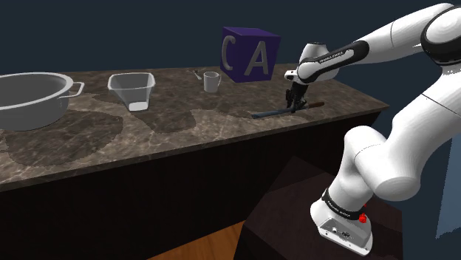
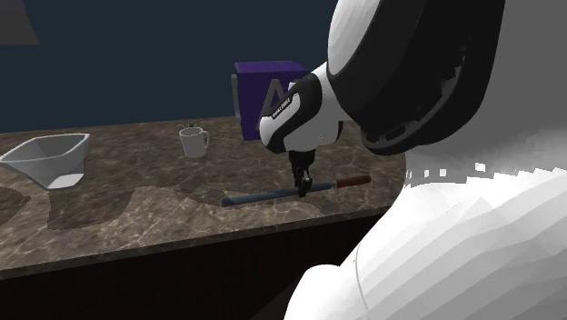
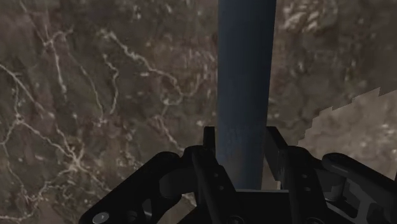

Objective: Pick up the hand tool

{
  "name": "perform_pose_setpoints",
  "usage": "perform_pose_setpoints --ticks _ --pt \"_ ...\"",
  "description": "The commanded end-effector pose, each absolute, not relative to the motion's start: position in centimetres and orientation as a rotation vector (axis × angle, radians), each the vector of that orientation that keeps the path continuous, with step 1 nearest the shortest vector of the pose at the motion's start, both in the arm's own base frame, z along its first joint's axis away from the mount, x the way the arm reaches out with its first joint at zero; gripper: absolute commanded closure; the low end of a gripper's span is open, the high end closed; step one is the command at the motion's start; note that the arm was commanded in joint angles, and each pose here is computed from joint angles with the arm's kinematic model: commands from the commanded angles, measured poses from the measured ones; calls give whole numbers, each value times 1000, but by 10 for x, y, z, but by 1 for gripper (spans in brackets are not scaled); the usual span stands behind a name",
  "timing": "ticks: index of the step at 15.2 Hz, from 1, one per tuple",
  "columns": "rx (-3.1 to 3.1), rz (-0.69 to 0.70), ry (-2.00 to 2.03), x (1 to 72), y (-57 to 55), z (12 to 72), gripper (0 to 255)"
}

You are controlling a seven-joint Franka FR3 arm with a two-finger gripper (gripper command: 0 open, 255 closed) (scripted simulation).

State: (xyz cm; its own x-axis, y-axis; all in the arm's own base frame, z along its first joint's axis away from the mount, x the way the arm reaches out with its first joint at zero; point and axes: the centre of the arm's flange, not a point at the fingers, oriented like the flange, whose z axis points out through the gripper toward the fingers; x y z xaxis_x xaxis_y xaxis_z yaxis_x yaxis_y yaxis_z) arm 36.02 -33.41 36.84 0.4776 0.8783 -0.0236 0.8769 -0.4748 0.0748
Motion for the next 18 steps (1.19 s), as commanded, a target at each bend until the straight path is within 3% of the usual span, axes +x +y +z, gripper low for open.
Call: perform_pose_setpoints --ticks 1,6,18 --pt "2634 27 1568 360 -334 368 255" --pt "2634 27 1568 360 -334 368 255" --pt "2634 27 1568 360 -334 431 255"
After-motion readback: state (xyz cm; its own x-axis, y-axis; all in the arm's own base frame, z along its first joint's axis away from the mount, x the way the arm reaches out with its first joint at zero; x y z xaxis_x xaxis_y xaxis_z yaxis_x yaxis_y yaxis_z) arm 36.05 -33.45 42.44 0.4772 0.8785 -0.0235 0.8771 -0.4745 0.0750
